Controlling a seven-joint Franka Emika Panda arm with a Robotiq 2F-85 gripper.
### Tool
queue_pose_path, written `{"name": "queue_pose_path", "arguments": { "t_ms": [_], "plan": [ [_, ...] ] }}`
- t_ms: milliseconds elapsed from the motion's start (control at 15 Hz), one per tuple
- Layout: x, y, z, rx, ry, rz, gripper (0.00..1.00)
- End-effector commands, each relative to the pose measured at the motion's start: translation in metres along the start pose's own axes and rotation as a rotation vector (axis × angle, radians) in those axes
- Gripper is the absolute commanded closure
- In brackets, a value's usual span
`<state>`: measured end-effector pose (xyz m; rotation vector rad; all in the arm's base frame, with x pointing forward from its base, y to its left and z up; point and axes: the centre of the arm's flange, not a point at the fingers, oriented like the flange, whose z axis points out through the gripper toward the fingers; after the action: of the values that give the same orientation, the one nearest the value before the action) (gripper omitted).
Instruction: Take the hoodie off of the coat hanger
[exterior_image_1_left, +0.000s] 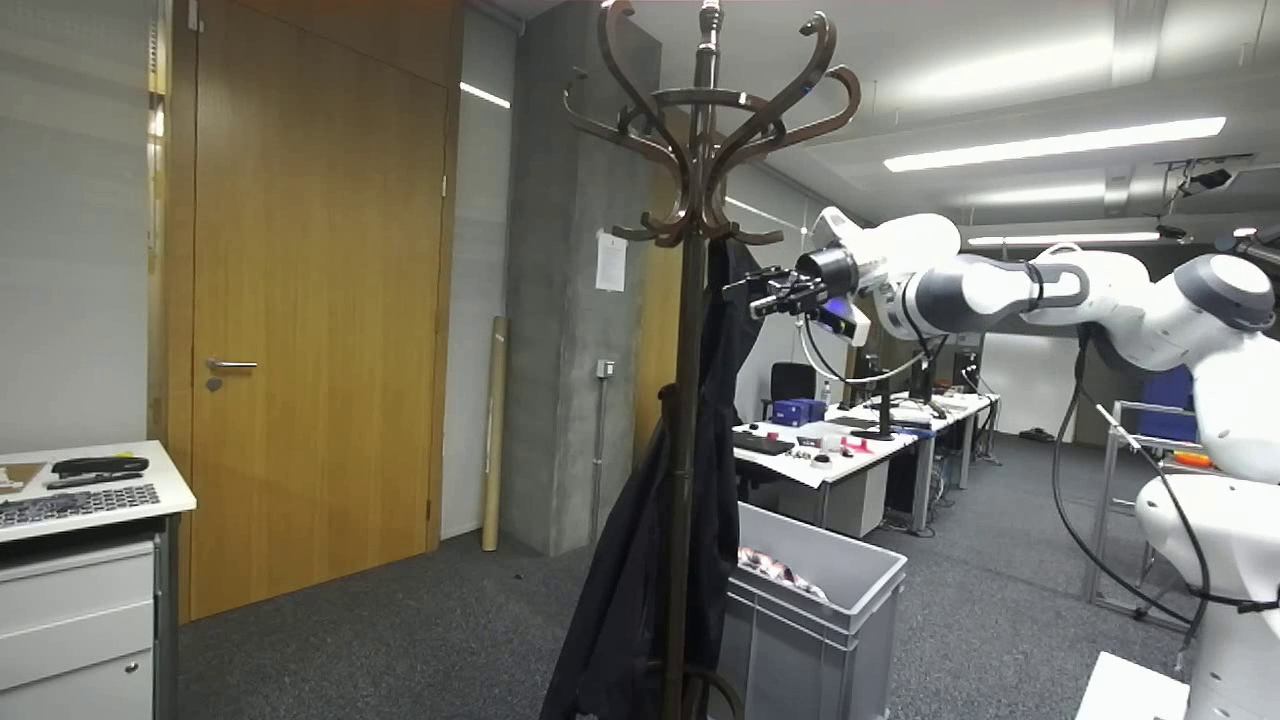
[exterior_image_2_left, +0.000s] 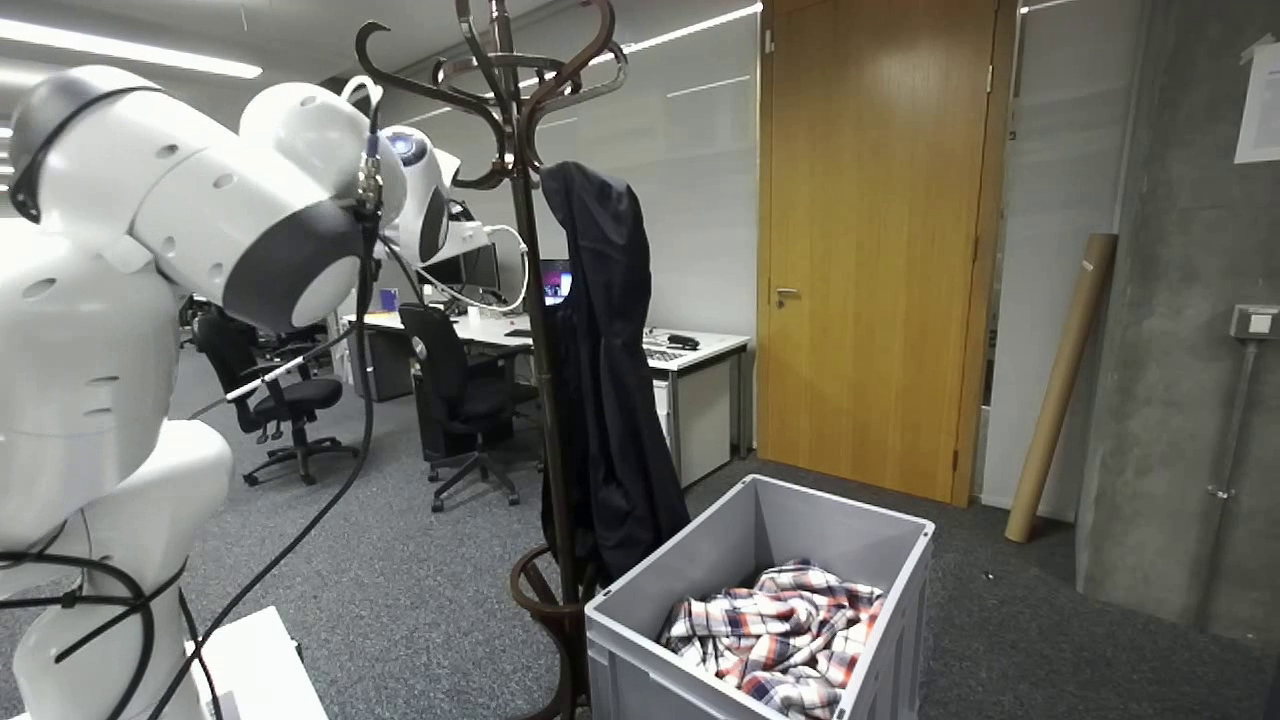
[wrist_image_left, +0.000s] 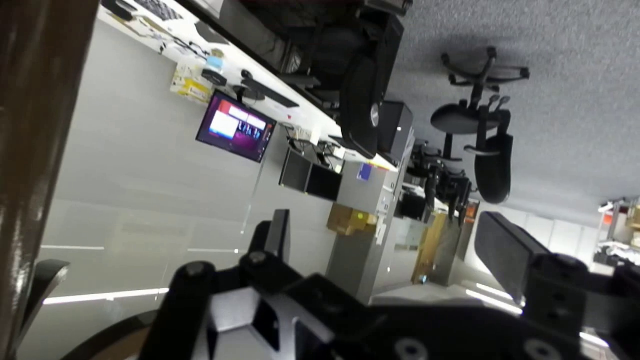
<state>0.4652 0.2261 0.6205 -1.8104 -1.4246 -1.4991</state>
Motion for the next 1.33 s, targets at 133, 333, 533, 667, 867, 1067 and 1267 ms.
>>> {"name": "queue_pose_path", "arguments": {
  "t_ms": [133, 333, 533, 667, 867, 1067, 1267],
  "plan": [
    [0.02, -0.019, -0.03, -0.055, -0.287, -0.07, 0.0],
    [0.02, -0.023, -0.047, -0.104, -0.437, -0.092, 0.0],
    [0.019, -0.022, -0.065, -0.172, -0.559, -0.104, 0.0],
    [0.017, -0.017, -0.078, -0.21, -0.615, -0.098, 0.0],
    [0.012, -0.008, -0.098, -0.265, -0.662, -0.061, 0.0],
    [0.004, 0.001, -0.115, -0.32, -0.674, -0.019, 0.0],
    [-0.007, 0.01, -0.128, -0.351, -0.637, 0.008, 0.0]
  ]
}}
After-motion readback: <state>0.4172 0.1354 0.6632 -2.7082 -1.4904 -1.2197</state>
